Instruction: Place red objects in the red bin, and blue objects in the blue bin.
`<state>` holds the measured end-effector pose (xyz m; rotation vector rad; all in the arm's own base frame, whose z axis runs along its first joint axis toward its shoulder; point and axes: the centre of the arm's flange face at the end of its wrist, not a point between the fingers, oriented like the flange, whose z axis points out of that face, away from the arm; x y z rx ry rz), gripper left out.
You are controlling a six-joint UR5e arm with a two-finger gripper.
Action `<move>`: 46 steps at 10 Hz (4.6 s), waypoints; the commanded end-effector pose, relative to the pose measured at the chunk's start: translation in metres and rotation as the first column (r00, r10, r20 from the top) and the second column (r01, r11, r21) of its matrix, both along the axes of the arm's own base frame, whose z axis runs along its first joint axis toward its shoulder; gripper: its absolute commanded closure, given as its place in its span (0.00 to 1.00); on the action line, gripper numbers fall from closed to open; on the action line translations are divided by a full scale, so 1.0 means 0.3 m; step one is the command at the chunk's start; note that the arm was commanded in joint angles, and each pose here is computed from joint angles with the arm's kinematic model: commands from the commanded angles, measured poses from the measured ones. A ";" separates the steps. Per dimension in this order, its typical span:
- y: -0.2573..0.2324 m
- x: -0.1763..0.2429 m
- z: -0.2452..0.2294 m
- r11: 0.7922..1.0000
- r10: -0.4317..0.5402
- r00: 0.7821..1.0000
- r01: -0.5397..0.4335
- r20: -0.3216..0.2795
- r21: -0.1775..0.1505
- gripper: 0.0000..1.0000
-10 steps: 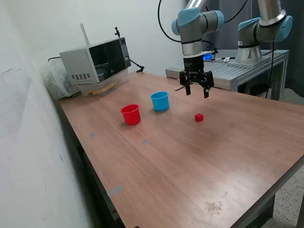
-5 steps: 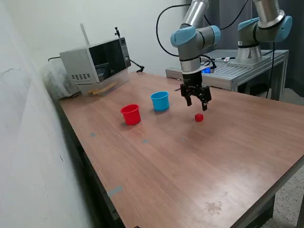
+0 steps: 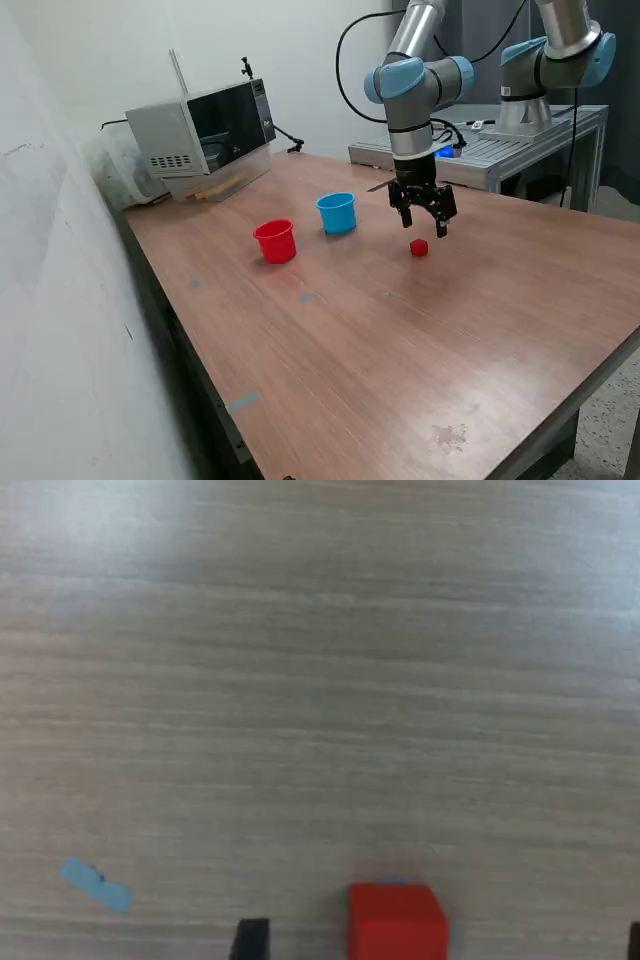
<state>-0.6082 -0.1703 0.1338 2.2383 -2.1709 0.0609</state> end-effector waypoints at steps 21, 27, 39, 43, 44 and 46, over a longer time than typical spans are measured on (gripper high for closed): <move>0.027 -0.002 0.642 1.000 0.000 0.973 -0.001 -0.232 -0.002 1.00; 0.561 -0.384 0.547 0.973 -0.208 0.922 0.231 -0.326 0.031 1.00; 0.692 -0.527 0.290 0.961 -0.247 0.919 0.273 -0.308 0.046 1.00; 0.698 -0.523 0.285 0.959 -0.247 0.916 0.278 -0.316 0.054 1.00; 0.722 -0.519 0.283 0.955 -0.254 0.914 0.289 -0.315 0.070 1.00; 0.757 -0.514 0.278 0.951 -0.267 0.912 0.302 -0.312 0.070 1.00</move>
